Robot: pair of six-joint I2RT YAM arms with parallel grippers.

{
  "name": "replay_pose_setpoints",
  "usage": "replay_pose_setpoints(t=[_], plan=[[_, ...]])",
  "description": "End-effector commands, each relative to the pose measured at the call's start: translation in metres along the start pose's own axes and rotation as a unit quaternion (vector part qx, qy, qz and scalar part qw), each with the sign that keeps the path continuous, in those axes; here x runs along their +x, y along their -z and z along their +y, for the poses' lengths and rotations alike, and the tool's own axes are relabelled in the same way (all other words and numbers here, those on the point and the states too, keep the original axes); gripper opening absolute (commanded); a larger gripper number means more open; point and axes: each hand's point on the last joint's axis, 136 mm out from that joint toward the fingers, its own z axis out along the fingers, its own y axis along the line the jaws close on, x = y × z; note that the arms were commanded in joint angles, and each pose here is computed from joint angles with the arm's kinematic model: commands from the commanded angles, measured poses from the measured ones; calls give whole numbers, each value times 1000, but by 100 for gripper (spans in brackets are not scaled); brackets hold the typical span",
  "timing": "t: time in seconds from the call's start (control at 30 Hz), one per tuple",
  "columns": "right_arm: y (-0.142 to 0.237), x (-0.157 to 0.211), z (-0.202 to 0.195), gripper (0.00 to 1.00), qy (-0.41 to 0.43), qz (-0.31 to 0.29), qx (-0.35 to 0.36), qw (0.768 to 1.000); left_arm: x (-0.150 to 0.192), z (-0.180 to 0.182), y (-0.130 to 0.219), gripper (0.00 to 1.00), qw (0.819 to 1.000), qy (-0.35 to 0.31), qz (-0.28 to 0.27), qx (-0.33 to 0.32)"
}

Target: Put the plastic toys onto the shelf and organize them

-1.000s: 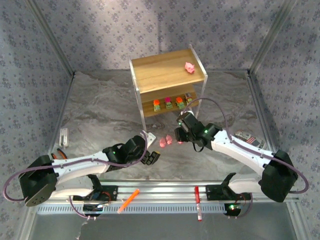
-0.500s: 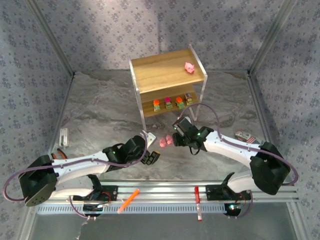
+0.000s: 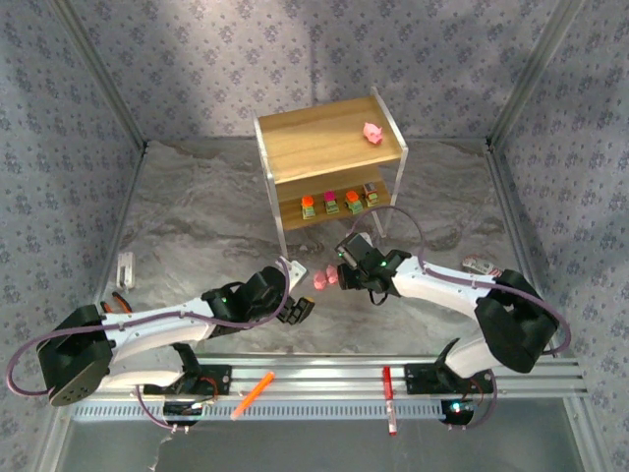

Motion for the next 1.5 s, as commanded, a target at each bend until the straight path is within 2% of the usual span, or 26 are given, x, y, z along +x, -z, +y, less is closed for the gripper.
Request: replay_pose_setpoints(t=[0.0, 1.07, 1.47], plan=[[-5, 3, -5, 56, -3, 5, 12, 1000, -11, -1, 3, 87, 1000, -7, -9, -5], [-29, 12, -11, 56, -4, 29, 17, 999, -11, -2, 1, 87, 1000, -10, -7, -5], [-35, 15, -14, 52, -4, 35, 22, 999, -11, -2, 1, 87, 1000, -10, -6, -6]])
